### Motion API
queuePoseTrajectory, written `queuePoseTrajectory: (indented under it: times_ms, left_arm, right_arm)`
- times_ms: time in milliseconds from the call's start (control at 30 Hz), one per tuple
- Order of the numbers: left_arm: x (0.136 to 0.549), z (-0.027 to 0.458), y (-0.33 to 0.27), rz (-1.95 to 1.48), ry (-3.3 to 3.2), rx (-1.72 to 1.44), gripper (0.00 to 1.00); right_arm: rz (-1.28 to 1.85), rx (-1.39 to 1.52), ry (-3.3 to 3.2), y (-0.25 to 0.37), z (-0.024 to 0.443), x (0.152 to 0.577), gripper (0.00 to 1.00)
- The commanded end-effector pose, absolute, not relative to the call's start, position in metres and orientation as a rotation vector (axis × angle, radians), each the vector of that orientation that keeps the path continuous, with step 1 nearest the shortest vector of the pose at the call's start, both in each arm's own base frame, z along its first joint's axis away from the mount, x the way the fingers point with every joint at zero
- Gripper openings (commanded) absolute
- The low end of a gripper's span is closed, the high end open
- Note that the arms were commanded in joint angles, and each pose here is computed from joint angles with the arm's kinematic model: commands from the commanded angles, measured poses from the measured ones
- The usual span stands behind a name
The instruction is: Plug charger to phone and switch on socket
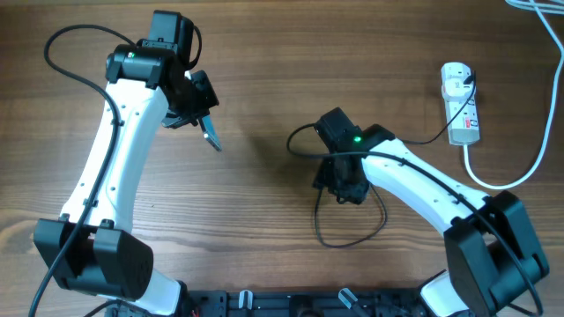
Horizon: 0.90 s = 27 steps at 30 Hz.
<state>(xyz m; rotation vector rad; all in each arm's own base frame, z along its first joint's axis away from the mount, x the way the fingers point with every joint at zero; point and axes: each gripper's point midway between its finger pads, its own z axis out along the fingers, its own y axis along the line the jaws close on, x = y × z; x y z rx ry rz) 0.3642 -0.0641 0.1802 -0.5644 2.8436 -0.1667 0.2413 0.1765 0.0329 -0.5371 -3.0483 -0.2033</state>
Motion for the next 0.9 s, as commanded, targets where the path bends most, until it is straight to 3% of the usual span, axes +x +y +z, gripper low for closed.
queuePoseTrajectory:
  times_ms: [0,367,867]
  left_arm:
    - [0.365,0.19,-0.061,-0.159,2.812,-0.547,0.04]
    - [0.37,0.17,-0.062,-0.137,2.86,-0.556,0.04]
    - [0.368,0.169,-0.062,-0.131,2.871,-0.558,0.04]
  right_arm:
    - [-0.17,-0.498,-3.027,0.18,0.018,0.244,0.58]
    - [-0.165,-0.449,-3.047,0.205,-0.006,0.243,0.52]
    - [-0.037,-0.457,-3.104,0.191,-0.013,0.249,0.3]
